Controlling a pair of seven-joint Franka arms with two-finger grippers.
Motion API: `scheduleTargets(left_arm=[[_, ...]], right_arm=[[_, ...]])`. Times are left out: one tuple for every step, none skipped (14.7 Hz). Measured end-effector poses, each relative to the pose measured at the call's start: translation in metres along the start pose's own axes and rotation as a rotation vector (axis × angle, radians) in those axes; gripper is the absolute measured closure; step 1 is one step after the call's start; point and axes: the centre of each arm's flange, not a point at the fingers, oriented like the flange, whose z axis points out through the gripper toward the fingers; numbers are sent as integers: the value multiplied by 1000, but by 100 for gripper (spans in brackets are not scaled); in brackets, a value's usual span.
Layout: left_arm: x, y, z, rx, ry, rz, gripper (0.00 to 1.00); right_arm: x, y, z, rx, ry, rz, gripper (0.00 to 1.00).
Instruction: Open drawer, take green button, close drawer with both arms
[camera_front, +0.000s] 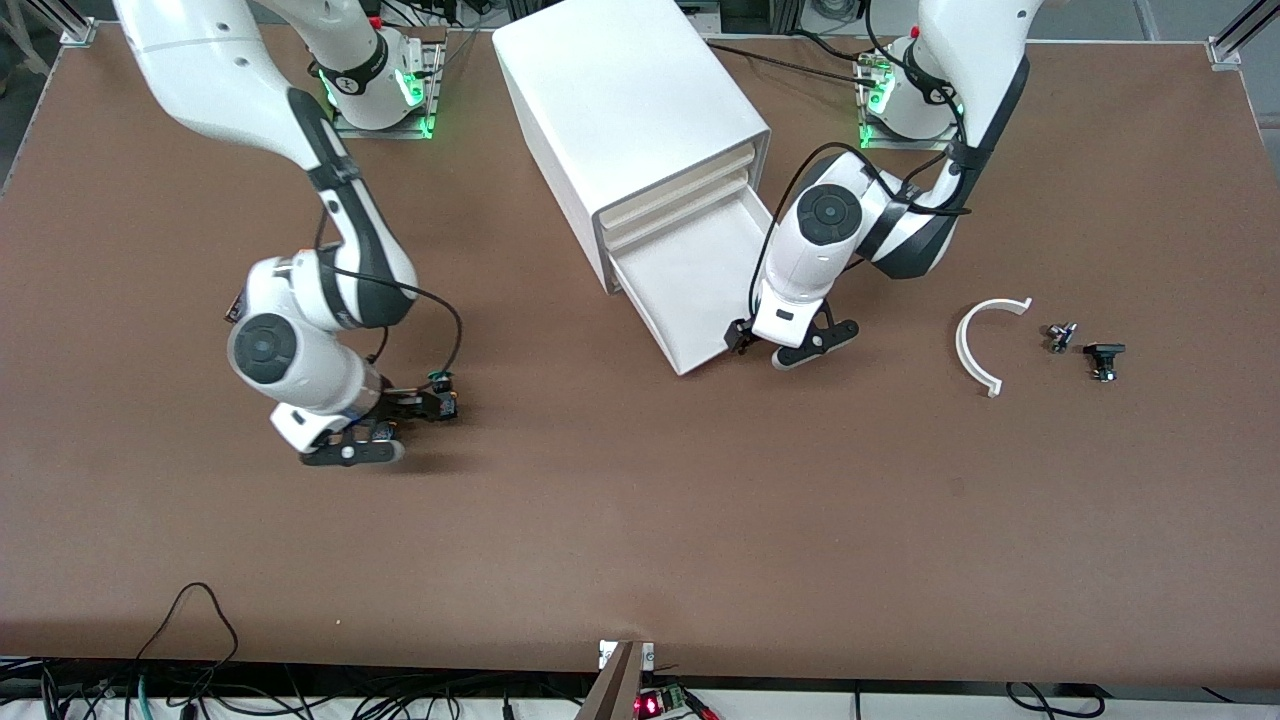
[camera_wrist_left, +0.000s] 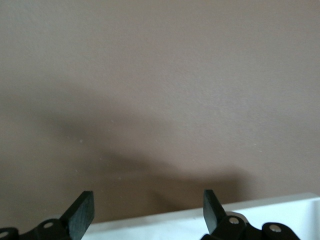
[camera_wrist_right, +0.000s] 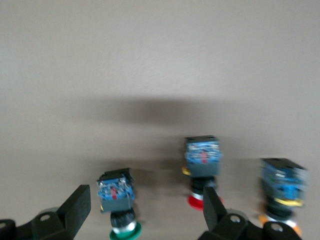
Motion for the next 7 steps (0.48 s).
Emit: scheduleTargets(left_arm=[[-1, 0, 4, 10, 17, -2, 3], [-2, 2, 7, 8, 31, -19, 2], [-3, 3, 10, 4, 38, -39, 2], [-6, 4, 13, 3, 37, -59, 2], [-8, 6, 15, 3, 34, -84, 1], [-13, 8, 16, 2, 31, -115, 1], [-20, 12, 16, 0, 26, -139, 1]], right_arm=[[1, 10, -22, 3, 7, 12, 0], [-1, 19, -44, 6, 12, 22, 0], [-3, 26, -64, 8, 11, 29, 0], [-7, 33, -85, 9, 11, 38, 0], [-10, 41, -105, 10, 12, 47, 0], [-16, 50, -124, 9, 7, 53, 0], [-22, 60, -142, 6, -2, 52, 0]])
